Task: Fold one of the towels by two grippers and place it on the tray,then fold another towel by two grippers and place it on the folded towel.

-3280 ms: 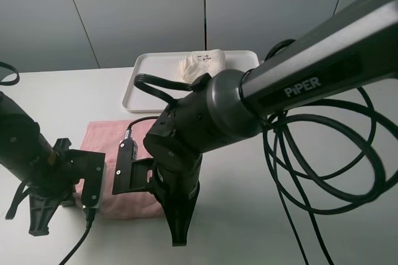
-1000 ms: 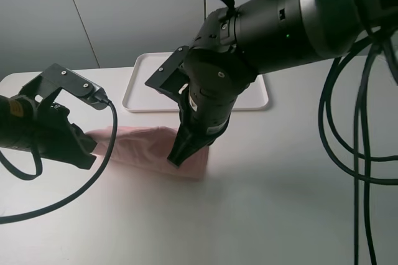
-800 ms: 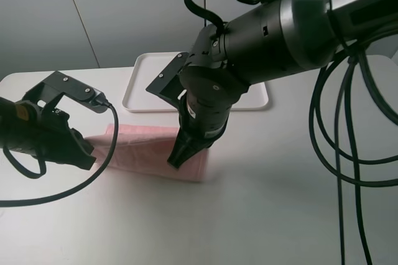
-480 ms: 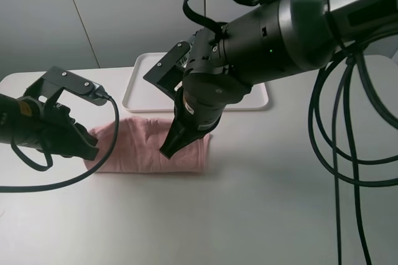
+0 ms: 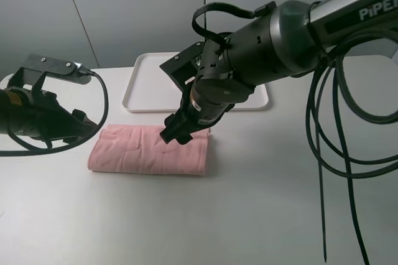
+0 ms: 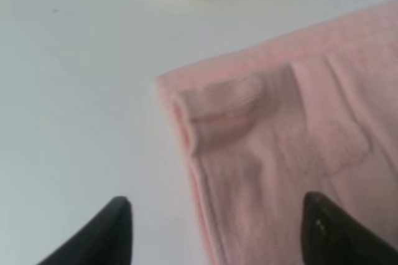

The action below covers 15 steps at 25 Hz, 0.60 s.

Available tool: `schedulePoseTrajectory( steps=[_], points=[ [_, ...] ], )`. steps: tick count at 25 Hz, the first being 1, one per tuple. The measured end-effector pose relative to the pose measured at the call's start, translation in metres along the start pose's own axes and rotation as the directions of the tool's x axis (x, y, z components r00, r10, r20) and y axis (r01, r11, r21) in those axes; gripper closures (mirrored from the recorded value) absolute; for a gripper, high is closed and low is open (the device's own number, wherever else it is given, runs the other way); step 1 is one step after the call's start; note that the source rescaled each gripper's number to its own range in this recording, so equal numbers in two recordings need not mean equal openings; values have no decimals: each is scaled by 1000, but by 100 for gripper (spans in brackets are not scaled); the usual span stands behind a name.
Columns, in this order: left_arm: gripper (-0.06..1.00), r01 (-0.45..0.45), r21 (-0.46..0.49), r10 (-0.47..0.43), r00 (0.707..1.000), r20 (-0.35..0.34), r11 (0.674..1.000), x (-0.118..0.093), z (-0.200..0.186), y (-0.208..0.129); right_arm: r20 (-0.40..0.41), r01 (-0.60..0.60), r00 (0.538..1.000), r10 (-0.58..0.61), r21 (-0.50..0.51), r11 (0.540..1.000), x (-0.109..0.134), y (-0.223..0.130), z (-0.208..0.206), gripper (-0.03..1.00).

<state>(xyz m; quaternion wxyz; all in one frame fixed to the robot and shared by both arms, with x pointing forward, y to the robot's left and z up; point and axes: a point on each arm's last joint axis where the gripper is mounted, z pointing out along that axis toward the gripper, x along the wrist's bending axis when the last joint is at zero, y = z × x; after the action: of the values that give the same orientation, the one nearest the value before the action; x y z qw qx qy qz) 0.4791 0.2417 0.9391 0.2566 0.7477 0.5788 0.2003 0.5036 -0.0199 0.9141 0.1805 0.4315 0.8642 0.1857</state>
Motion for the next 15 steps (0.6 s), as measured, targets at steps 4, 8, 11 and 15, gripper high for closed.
schedulePoseTrajectory(
  steps=[4,8,11,15],
  points=[
    [-3,40,65,-39,999,-12,997,8,-2,14,22,-43,999,42,16,999,-3,0,-1,-3],
    [-4,41,211,-41,999,-7,977,12,6,43,13,-61,998,60,79,995,-6,7,-6,-3],
    [-4,52,326,-53,999,-7,944,14,24,57,-51,-95,993,103,147,985,-7,12,-10,-3],
    [-3,116,444,-112,993,-36,889,16,50,64,-133,-104,981,139,245,964,-9,12,-14,-3]
  ],
)
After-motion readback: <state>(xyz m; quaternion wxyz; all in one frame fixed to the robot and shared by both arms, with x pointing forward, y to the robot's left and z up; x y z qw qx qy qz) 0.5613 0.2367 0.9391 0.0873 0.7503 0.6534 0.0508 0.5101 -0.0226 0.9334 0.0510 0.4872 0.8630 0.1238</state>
